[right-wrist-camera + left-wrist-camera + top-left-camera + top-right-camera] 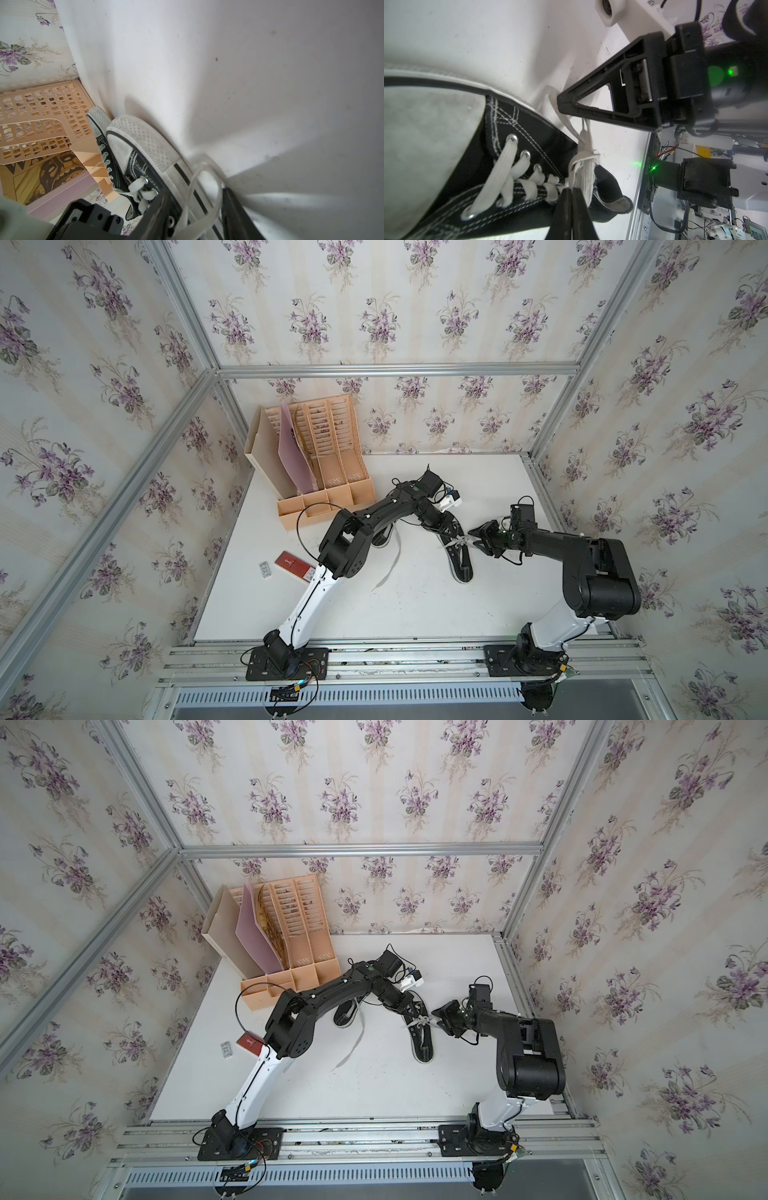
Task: Tie the shoes
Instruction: Tie the shoelace on the shoe.
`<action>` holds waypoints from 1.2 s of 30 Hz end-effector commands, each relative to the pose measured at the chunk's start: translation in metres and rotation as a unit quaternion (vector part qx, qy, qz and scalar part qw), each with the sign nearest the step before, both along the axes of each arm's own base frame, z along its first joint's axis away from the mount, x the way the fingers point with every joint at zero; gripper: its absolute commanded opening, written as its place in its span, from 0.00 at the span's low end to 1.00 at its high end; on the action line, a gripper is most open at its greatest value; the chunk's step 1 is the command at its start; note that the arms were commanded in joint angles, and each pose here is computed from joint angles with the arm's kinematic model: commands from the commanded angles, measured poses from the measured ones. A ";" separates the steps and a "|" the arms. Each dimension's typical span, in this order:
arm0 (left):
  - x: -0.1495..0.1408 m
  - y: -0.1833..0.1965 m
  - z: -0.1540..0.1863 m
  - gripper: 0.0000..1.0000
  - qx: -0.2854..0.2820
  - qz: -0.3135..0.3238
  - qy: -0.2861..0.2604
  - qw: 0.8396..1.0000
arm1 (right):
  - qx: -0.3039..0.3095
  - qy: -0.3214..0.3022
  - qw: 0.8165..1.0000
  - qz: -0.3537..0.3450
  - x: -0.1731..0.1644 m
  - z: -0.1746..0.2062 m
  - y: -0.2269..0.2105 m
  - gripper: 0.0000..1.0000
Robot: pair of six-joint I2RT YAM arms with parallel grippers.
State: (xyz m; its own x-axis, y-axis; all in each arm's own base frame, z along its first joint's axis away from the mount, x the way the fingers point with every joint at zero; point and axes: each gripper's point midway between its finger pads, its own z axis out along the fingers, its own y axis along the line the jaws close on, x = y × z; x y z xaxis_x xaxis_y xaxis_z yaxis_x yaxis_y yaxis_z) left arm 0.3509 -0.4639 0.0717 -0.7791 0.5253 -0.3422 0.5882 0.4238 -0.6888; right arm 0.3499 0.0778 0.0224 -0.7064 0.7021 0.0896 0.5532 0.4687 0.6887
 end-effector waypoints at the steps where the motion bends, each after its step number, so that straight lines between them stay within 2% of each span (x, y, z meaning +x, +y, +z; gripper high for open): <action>1: 0.003 0.000 0.012 0.02 -0.017 -0.005 -0.018 1.000 | -0.008 0.002 1.000 -0.002 0.003 -0.003 -0.002 0.28; 4: 0.004 0.005 0.013 0.01 -0.017 0.000 -0.019 1.000 | -0.022 -0.017 1.000 0.008 0.010 0.008 -0.004 0.03; 5: 0.004 0.007 0.014 0.01 -0.018 0.001 -0.020 1.000 | -0.030 -0.024 0.999 0.011 0.012 0.012 -0.006 0.00; 12: 0.005 0.025 0.019 0.00 -0.020 0.021 -0.023 0.999 | -0.089 -0.057 0.994 0.016 0.020 0.042 -0.019 0.00; 27: 0.004 0.047 0.005 0.00 0.000 0.047 -0.013 0.999 | -0.187 -0.035 0.982 0.003 0.021 0.042 -0.049 0.00; 36: 0.007 0.055 -0.001 0.00 0.013 0.062 -0.014 0.998 | -0.199 -0.028 0.980 0.005 0.019 0.041 -0.053 0.00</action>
State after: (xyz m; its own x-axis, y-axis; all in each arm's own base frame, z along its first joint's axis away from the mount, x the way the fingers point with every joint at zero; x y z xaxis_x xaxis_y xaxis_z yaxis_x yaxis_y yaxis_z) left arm 0.3513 -0.4104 0.0655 -0.8339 0.4462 -0.3249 0.5339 0.5024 -0.6801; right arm 0.3685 0.0316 0.0652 -0.7134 0.6696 -0.2064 0.5050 0.6956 0.5110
